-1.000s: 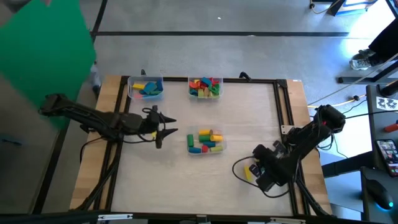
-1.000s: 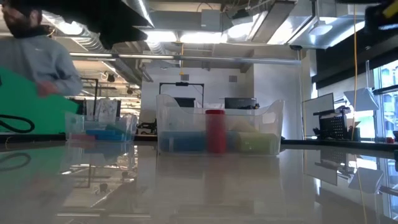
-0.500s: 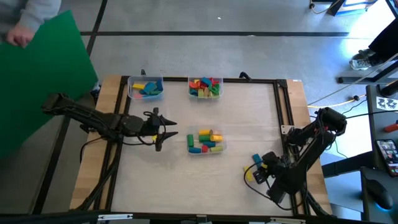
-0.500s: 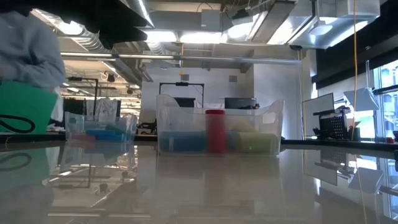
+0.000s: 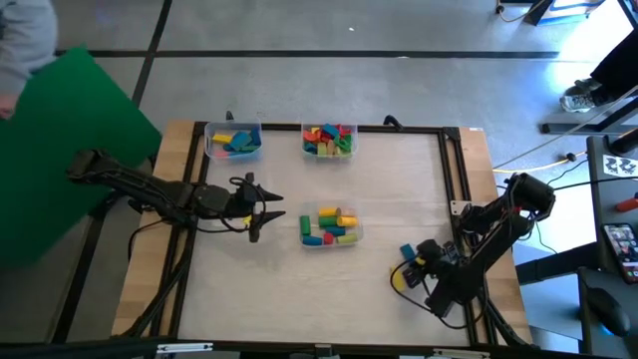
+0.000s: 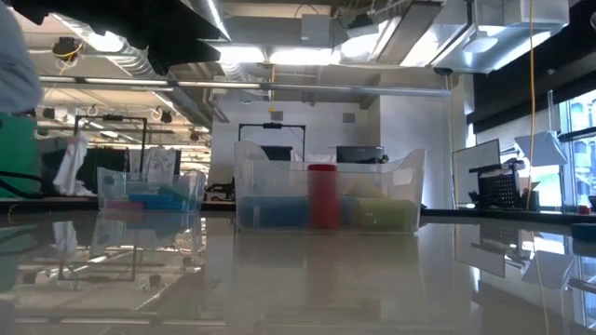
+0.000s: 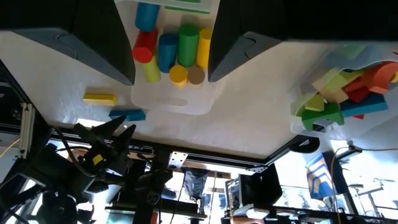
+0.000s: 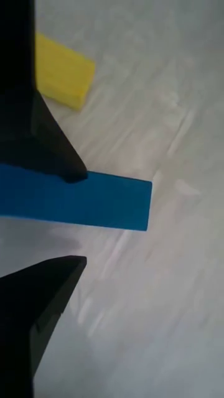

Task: Sort blocks by size
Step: Put the light blue rectangular block into the top left transparent bin

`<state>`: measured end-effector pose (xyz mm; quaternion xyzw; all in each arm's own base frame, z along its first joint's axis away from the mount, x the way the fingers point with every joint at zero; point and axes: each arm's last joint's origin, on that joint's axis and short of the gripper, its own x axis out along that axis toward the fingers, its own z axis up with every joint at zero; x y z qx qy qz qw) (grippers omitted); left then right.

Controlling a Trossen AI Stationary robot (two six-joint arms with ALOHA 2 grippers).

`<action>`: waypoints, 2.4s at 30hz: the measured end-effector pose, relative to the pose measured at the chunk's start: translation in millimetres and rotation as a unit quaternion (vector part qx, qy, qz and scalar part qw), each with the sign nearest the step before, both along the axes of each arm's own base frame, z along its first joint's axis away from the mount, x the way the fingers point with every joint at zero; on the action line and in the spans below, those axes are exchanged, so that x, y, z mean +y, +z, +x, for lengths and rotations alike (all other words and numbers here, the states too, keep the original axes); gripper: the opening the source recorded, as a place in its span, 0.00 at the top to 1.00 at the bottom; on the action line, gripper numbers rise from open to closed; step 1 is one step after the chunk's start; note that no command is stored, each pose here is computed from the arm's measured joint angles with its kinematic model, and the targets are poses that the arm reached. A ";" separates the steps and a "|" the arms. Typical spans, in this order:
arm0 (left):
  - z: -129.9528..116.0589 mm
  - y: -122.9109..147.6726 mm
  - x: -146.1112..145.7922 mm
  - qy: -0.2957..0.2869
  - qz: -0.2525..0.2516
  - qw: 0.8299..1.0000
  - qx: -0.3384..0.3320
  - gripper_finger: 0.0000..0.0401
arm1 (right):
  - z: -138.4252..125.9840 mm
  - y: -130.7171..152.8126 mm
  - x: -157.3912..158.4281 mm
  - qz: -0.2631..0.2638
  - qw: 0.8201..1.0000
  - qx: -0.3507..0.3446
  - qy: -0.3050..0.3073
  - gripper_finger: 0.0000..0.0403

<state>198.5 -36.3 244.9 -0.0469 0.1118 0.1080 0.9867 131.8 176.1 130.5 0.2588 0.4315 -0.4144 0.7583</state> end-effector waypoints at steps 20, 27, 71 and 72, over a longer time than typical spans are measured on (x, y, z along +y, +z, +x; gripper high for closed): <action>-0.2 -0.7 0.1 0.002 -0.009 1.000 0.002 0.51 | 5.5 -8.1 9.0 0.024 0.999 0.004 0.024 0.45; -0.2 -0.7 0.3 0.003 -0.009 1.000 0.002 0.51 | 5.1 -14.5 7.1 -0.010 0.999 0.008 0.052 0.54; 62.6 -30.9 -15.9 0.005 -0.170 0.981 -0.099 0.51 | 190.6 84.8 -37.8 -0.397 0.845 -0.075 0.349 0.68; 66.3 -30.9 -16.7 0.006 -0.170 0.981 -0.097 0.51 | 191.3 83.1 -37.1 -0.402 0.841 -0.069 0.356 0.68</action>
